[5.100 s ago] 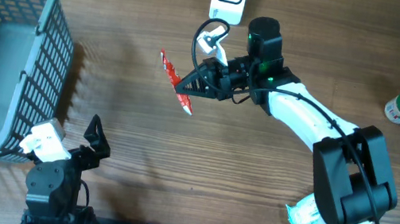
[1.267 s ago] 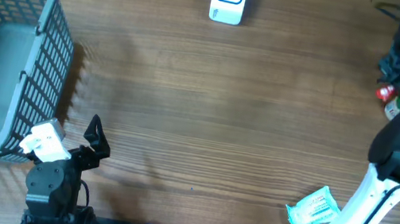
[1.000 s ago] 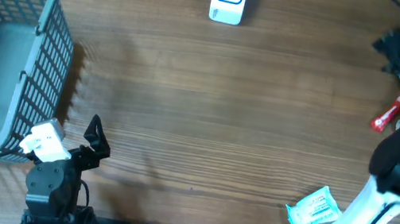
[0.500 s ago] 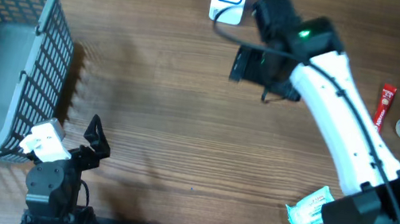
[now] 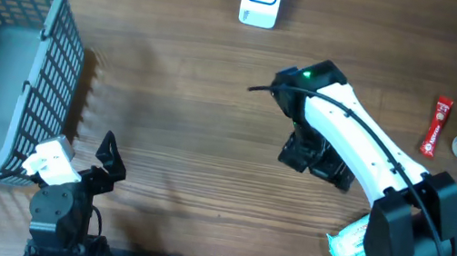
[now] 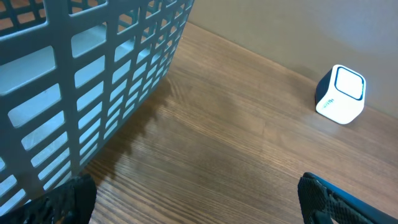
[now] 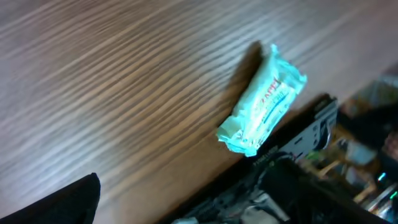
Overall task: Scan the item barcode
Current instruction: 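Move the right gripper down to the light-blue wipes pack and grasp it, then lift the wipes pack and swing it toward the scanner, right gripper, then hold the wipes pack up to the barcode scanner, right gripper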
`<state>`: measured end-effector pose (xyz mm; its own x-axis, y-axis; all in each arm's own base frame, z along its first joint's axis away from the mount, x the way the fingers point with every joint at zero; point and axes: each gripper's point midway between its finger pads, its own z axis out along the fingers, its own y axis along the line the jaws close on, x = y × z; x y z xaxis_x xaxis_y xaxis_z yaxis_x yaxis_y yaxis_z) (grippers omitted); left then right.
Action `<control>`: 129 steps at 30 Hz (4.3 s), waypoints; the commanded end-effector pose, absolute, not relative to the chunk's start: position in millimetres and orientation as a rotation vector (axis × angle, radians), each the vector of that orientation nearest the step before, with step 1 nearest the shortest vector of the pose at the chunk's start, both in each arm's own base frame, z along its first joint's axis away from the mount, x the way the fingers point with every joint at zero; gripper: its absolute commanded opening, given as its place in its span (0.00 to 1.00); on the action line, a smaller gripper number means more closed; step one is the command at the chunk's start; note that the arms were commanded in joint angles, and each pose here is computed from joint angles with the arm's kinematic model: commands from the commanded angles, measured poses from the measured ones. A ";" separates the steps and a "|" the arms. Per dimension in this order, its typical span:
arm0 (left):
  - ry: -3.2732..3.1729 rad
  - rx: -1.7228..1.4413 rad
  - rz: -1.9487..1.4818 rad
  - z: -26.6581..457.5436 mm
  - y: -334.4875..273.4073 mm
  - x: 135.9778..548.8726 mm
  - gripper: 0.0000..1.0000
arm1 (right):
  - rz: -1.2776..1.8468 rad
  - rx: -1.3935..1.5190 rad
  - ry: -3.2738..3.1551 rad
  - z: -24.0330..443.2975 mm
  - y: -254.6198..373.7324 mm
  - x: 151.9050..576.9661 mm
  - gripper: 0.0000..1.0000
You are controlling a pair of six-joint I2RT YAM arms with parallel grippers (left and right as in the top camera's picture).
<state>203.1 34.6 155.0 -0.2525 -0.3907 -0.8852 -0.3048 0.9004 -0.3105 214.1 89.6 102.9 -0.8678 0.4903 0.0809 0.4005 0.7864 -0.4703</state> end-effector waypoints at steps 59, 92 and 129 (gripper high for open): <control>1.847 -0.519 -0.099 155.8 34.1 203.2 1.00 | -1.310 -0.059 -3.203 98.8 174.6 264.7 0.36; 1.847 -0.519 -0.099 155.8 34.1 203.2 1.00 | -0.324 -0.654 -3.111 20.0 148.8 296.1 0.84; 1.847 -0.519 -0.099 155.8 34.1 203.2 1.00 | -1.057 -0.869 -2.640 151.2 222.3 324.2 0.04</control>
<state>203.0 34.6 154.8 -0.2531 -0.3907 -0.8850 -0.3050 0.9004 -0.3103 274.5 211.2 140.6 -0.5636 0.5720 0.5959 0.8148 0.5033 0.2875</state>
